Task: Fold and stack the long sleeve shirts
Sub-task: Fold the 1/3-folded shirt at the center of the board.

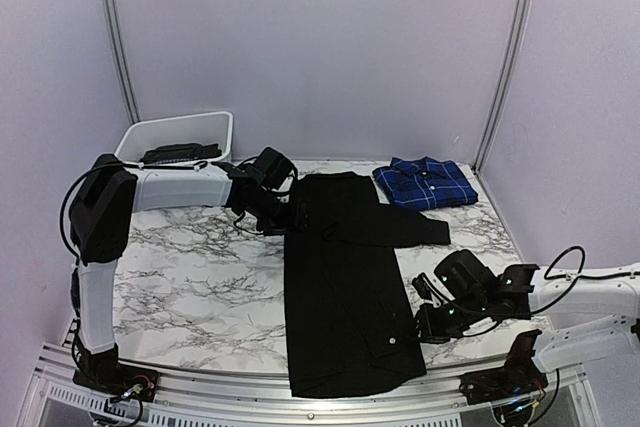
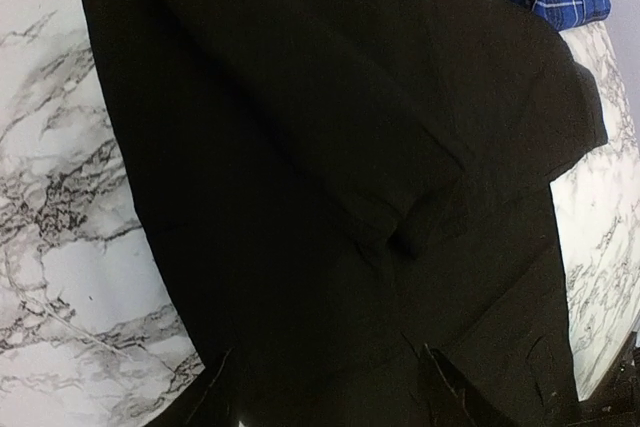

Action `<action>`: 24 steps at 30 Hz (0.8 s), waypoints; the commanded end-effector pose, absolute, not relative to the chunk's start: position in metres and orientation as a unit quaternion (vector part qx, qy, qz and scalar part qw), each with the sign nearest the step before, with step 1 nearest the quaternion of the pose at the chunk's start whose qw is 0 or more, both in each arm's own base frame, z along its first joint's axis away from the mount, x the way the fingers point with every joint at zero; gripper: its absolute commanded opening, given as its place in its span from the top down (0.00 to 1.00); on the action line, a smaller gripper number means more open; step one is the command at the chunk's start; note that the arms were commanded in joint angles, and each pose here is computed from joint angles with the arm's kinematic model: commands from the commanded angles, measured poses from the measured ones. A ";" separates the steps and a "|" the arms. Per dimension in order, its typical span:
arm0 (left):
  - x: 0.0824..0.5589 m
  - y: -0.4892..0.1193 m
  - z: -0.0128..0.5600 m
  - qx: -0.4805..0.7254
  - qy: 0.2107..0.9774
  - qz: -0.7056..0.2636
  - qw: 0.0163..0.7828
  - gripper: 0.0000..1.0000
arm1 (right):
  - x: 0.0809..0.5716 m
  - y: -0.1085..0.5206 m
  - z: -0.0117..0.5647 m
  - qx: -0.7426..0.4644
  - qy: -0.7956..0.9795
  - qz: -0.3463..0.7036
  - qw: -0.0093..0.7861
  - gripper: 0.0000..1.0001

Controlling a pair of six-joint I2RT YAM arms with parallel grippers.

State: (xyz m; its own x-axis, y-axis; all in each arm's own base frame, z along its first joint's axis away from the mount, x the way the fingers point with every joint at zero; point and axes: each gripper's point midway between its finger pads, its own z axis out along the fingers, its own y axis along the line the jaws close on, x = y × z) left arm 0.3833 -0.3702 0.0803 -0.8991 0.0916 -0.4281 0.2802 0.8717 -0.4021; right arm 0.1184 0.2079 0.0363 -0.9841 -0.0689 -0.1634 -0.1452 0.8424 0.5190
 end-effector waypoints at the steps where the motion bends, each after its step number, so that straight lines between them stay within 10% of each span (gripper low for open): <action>1: 0.362 -0.379 0.096 0.109 0.938 -0.260 0.203 0.39 | 0.126 0.217 0.047 -0.046 0.950 0.296 0.089 0.83; 7: 0.332 -0.374 0.065 0.107 0.946 -0.259 0.164 0.46 | 0.127 0.218 0.042 -0.042 0.950 0.297 0.089 1.00; 24: 0.321 -0.367 0.027 0.105 0.957 -0.237 0.129 0.50 | 0.085 0.215 0.052 -0.061 0.955 0.288 0.042 1.00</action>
